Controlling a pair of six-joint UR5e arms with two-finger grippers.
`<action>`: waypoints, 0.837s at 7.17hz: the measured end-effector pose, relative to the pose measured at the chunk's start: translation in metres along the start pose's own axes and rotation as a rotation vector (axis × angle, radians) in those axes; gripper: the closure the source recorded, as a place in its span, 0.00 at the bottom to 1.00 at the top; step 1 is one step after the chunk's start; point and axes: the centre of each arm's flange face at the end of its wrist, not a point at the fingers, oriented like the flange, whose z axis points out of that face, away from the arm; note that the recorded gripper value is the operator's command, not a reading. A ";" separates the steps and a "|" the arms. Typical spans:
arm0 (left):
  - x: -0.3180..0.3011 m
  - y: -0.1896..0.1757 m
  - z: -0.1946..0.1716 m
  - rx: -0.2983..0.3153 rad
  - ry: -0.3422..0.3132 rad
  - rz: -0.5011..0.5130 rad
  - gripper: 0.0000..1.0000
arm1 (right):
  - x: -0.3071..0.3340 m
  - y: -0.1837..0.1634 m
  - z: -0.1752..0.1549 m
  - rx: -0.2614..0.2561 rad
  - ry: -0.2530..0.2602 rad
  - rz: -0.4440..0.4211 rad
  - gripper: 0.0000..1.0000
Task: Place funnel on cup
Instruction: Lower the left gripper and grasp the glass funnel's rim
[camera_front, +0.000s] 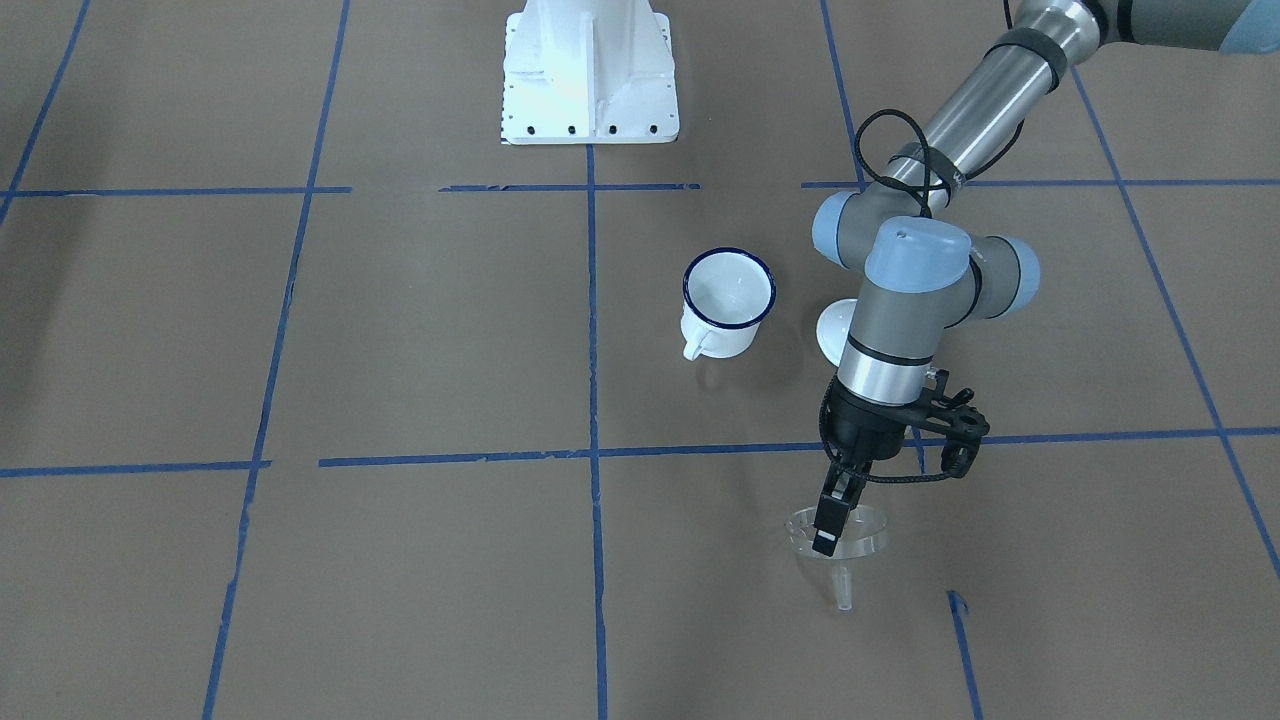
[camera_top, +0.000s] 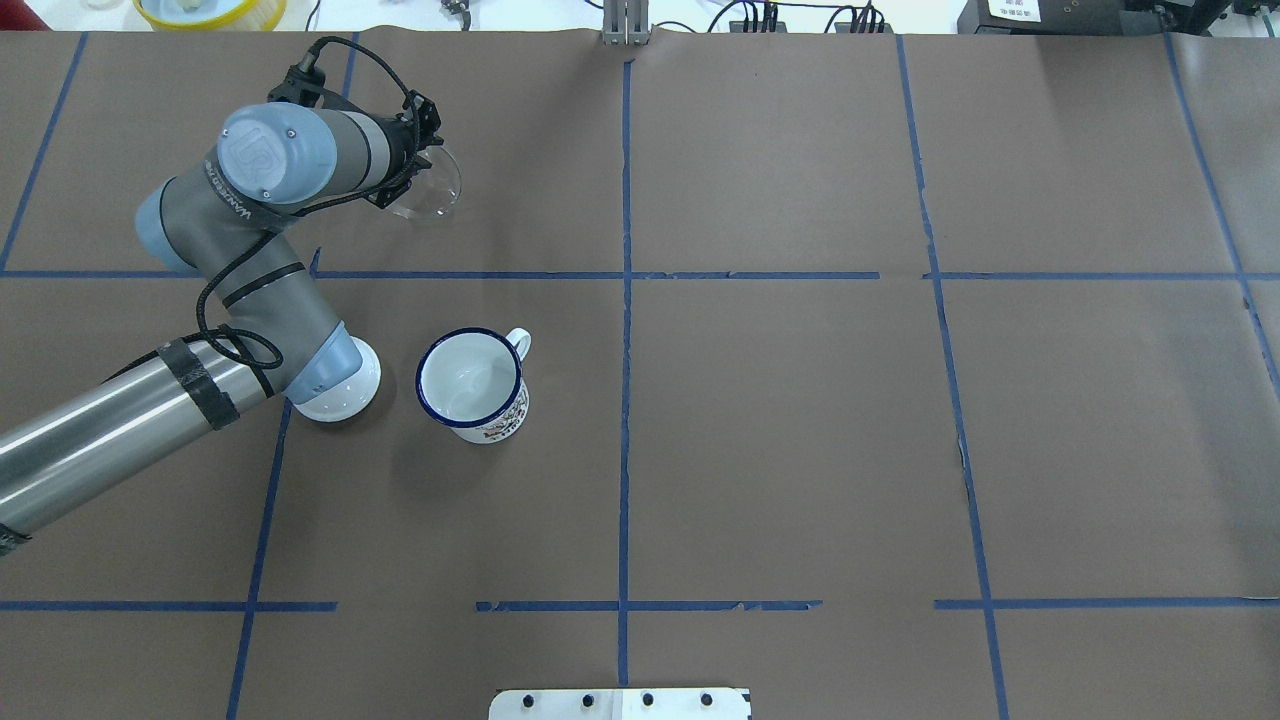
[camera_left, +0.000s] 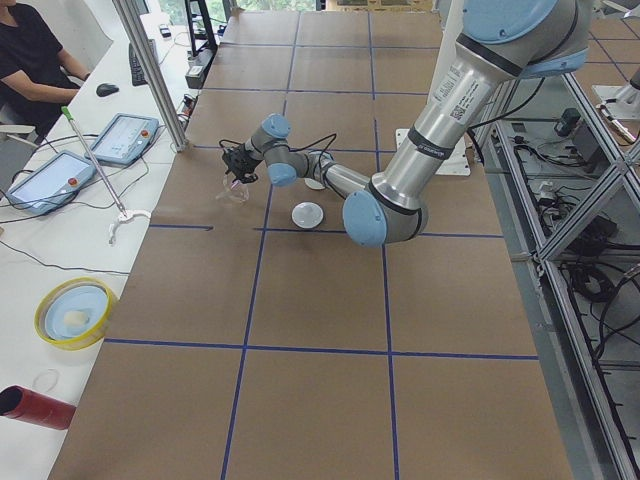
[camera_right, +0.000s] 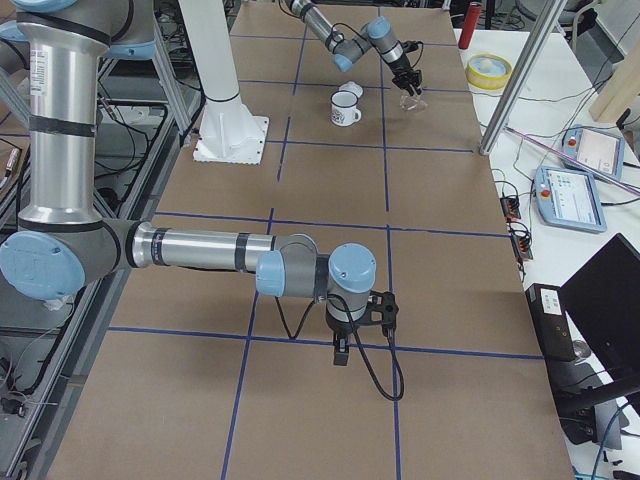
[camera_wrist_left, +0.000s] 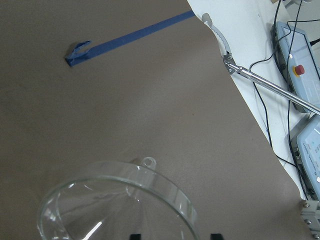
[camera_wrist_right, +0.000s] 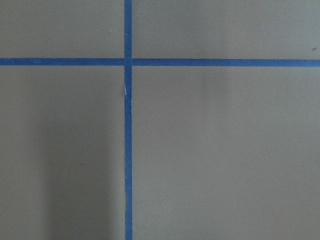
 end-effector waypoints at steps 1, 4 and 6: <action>0.000 0.000 -0.001 -0.002 0.003 0.000 0.89 | 0.000 0.000 0.000 0.000 0.000 0.000 0.00; 0.005 -0.001 -0.007 -0.016 0.033 -0.010 1.00 | 0.000 0.000 0.000 0.000 0.000 0.000 0.00; 0.013 0.001 -0.020 -0.036 0.068 -0.013 1.00 | 0.000 0.000 0.000 -0.001 0.000 0.001 0.00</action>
